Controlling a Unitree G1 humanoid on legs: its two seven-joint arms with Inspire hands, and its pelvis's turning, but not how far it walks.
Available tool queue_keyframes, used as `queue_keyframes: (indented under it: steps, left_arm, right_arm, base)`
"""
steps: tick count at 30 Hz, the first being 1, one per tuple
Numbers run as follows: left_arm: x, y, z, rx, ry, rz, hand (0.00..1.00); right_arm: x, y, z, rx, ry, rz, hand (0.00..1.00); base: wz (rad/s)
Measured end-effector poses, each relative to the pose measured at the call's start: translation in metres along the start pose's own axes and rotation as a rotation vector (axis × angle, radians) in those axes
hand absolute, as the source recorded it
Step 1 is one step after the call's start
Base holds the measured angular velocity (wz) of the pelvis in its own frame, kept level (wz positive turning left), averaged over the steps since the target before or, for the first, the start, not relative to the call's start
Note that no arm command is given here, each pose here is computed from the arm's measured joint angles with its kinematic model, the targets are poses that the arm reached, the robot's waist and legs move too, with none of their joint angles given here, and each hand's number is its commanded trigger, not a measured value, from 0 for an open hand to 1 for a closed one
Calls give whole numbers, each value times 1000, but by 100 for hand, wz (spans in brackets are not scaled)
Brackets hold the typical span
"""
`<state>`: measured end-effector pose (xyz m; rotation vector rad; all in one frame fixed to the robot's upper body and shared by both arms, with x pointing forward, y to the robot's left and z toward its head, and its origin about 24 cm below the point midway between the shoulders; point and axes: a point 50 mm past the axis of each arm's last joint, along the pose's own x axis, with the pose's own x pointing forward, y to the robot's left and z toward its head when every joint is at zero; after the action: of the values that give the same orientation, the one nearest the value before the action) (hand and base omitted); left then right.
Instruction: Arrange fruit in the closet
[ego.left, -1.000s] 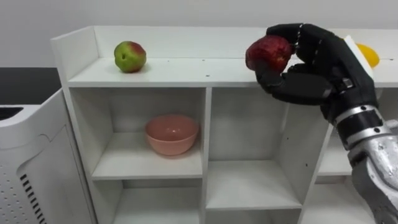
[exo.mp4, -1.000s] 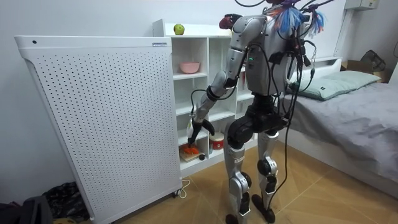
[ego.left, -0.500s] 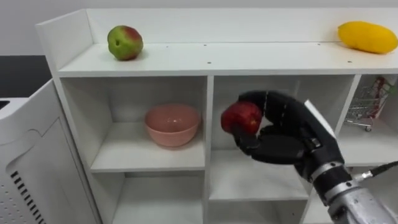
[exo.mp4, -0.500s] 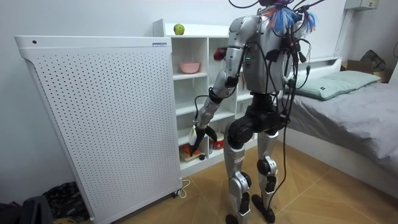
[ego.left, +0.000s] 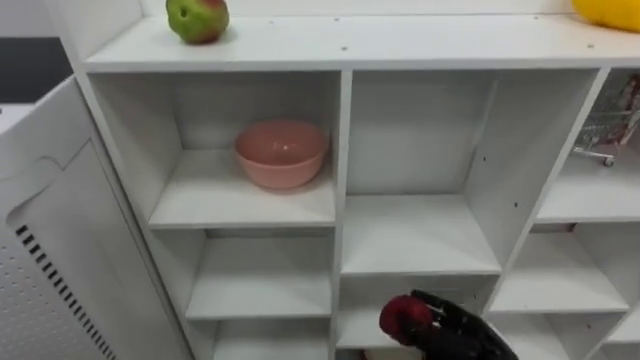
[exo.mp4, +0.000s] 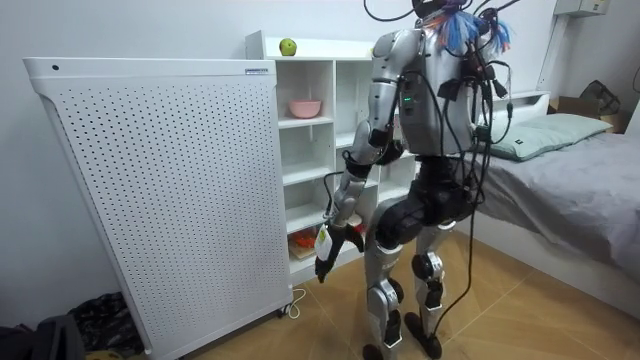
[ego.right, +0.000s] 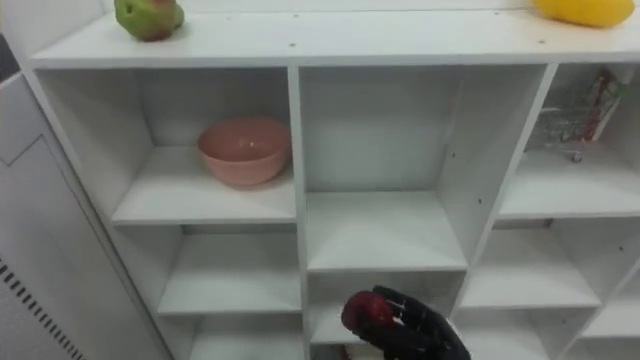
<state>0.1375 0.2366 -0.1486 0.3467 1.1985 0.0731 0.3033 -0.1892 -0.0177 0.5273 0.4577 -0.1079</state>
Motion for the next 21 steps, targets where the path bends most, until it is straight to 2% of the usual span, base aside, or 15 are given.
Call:
queue_keyframes:
  steps: [5,7,10,16,21]
  left_arm:
    - [0,-5,10,7,-19,24,0]
    - [0,-4,12,-21,-22,42,0]
    - [0,-9,11,-52,-6,43,0]
    - [0,-12,18,-72,-18,71,0]
    - [0,-7,22,-59,-37,123,0]
  right_arm:
    - [10,8,13,276,2,4,100]
    - [15,11,26,435,-17,5,100]
    - [17,17,39,572,-56,34,100]
    - [23,17,62,764,-105,5,100]
    - [23,11,91,790,-184,-28,100]
  base:
    - [7]
    - [9]
    - [5]
    - [10]
    - [4]
